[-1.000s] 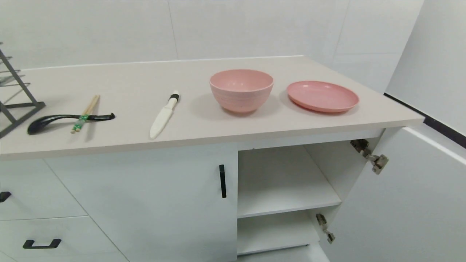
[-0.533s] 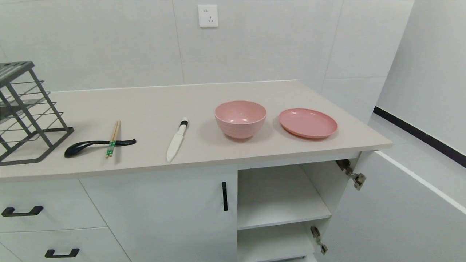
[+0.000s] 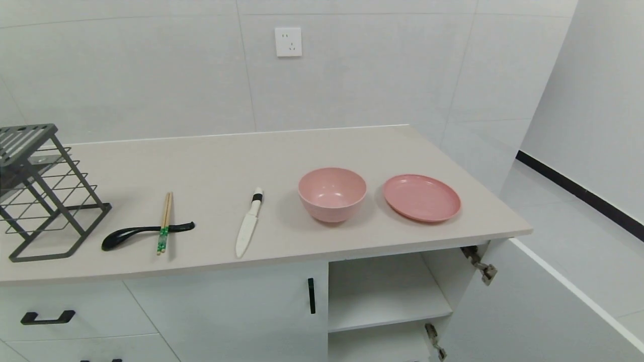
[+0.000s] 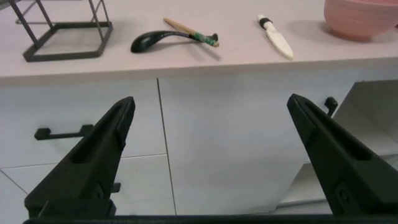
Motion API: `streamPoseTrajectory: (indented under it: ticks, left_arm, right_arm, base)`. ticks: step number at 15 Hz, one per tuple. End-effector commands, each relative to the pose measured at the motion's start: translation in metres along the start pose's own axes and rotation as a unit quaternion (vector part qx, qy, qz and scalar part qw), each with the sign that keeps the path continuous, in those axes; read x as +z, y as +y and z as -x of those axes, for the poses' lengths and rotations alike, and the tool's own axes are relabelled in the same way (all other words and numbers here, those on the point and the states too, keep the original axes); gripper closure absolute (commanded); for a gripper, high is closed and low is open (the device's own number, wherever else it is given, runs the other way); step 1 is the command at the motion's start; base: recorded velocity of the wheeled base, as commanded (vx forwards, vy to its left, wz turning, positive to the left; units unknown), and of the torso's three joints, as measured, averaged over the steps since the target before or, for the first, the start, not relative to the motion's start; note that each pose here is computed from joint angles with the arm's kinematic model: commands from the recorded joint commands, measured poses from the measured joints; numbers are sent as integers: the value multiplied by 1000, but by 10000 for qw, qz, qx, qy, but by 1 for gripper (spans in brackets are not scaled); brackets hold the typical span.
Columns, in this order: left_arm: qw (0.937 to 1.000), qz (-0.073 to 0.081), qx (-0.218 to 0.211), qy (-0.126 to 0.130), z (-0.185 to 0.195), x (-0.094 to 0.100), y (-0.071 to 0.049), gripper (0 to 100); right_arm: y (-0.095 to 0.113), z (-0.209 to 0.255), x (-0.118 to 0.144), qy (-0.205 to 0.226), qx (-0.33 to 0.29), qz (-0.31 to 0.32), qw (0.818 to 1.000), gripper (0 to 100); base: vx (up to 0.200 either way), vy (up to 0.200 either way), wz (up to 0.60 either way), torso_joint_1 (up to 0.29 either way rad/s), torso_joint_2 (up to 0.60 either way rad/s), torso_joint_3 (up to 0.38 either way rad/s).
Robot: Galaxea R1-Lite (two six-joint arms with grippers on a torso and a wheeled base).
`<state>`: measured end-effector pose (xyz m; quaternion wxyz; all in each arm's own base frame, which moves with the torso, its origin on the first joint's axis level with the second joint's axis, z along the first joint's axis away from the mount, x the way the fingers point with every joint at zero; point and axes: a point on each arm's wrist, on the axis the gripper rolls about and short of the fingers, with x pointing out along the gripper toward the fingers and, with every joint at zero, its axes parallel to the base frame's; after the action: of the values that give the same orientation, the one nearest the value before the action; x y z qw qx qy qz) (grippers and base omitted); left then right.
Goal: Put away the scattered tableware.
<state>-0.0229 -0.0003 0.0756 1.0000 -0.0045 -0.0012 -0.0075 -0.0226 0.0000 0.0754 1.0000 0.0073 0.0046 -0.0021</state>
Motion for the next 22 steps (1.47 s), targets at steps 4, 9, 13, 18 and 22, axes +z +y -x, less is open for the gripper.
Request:
streamPoseTrajectory:
  ticks: [4, 9, 13, 18, 22]
  left_arm:
    - [10000, 1, -2, 5, 0, 0, 0, 0]
    - [10000, -14, -2, 13, 0, 0, 0, 0]
    - [10000, -14, -2, 5, 0, 0, 0, 0]
    - [10000, -6, -2, 5, 0, 0, 0, 0]
    - [10000, 1, 5, 5, 0, 0, 0, 0]
  right_arm:
    - [0, 0, 0, 0, 5, -3, 10000, 0]
    - [0, 0, 0, 8, -3, -11, 10000, 0]
    - [0, 0, 0, 0, -3, -3, 10000, 0]
    - [0, 0, 0, 8, 5, -3, 10000, 0]
    - [0, 0, 0, 8, -3, -3, 10000, 0]
  base:
    - [0, 0, 0, 278, -531, -253]
    - [0, -40, 0, 293, -568, -277]
    - [0, -50, 0, 152, -275, -139]
    - [40, 0, 0, 4, -9, -4]
    - [50, 0, 0, 1, 1, -1]
